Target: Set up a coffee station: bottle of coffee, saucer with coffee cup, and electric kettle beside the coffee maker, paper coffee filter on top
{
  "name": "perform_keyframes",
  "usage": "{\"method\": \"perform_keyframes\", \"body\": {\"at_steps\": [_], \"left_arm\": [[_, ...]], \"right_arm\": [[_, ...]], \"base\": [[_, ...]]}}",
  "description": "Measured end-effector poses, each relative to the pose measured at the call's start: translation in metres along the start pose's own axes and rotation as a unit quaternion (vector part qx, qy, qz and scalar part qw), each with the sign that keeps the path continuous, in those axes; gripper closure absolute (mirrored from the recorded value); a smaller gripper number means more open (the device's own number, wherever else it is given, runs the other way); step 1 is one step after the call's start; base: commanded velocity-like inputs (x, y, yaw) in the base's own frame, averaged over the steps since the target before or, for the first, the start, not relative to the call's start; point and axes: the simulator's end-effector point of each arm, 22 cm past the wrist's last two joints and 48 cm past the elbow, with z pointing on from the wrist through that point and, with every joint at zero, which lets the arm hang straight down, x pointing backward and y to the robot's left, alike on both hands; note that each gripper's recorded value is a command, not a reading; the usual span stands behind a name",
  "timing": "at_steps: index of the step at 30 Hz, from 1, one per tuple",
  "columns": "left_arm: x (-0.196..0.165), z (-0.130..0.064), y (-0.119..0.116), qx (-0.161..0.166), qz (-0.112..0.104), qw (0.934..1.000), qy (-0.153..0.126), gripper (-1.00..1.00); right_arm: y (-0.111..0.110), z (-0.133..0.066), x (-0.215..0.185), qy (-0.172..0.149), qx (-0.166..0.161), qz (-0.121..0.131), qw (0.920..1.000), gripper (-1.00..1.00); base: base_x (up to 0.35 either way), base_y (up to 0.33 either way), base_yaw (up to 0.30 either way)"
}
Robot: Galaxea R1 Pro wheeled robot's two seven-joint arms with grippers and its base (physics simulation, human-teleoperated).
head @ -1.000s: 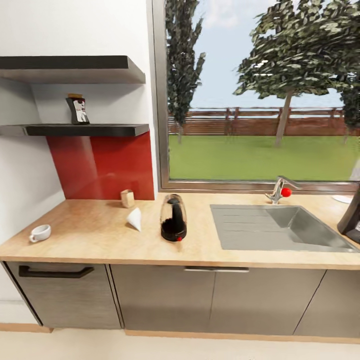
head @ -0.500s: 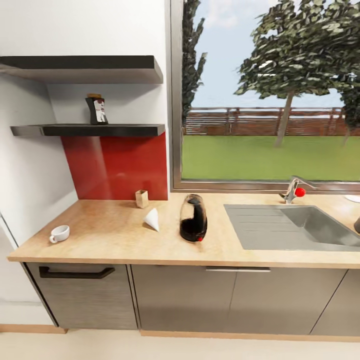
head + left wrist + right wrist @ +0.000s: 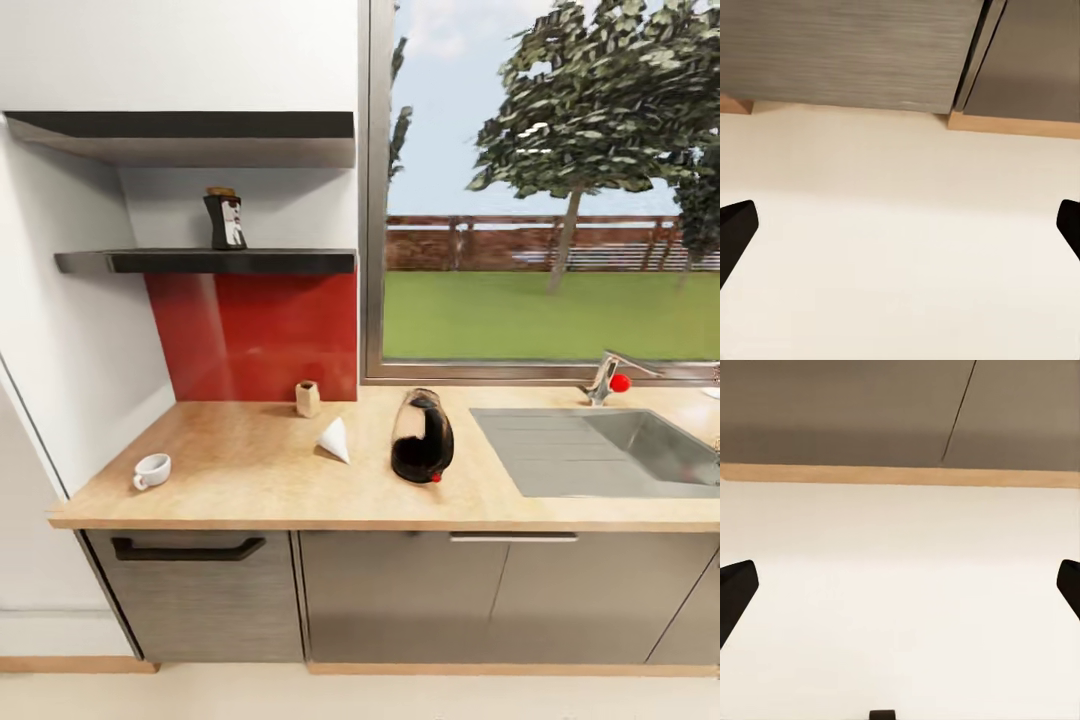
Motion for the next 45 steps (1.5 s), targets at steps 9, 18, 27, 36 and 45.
{"method": "perform_keyframes", "body": {"at_steps": [9,18,27,36,45], "left_arm": [[0.001,0.000,0.000,0.000,0.000,1.0000,0.001,-1.00],[0.006,0.001,-0.001,0.001,0.002,1.0000,0.007,-1.00],[0.012,0.001,-0.001,0.001,0.003,0.9999,0.013,-1.00],[-0.021,0.008,-0.001,0.000,0.015,0.9997,-0.018,-1.00],[-0.181,-0.003,-0.028,0.022,0.077,0.9797,-0.184,-1.00]], "right_arm": [[0.000,0.000,0.001,0.001,-0.001,0.001,1.0000,-1.00],[0.000,0.001,0.005,0.007,0.000,0.001,1.0000,-1.00],[0.000,0.000,0.010,0.013,-0.001,0.001,0.9999,-1.00],[0.000,0.000,0.013,0.017,0.000,0.000,0.9999,-1.00],[-0.002,0.000,0.013,0.015,0.002,0.000,0.9999,-1.00]], "base": [[0.000,0.267,-0.242],[-0.102,0.217,-0.184],[-0.139,0.138,-0.180],[-0.002,0.002,-0.040],[0.000,0.000,0.000]]}}
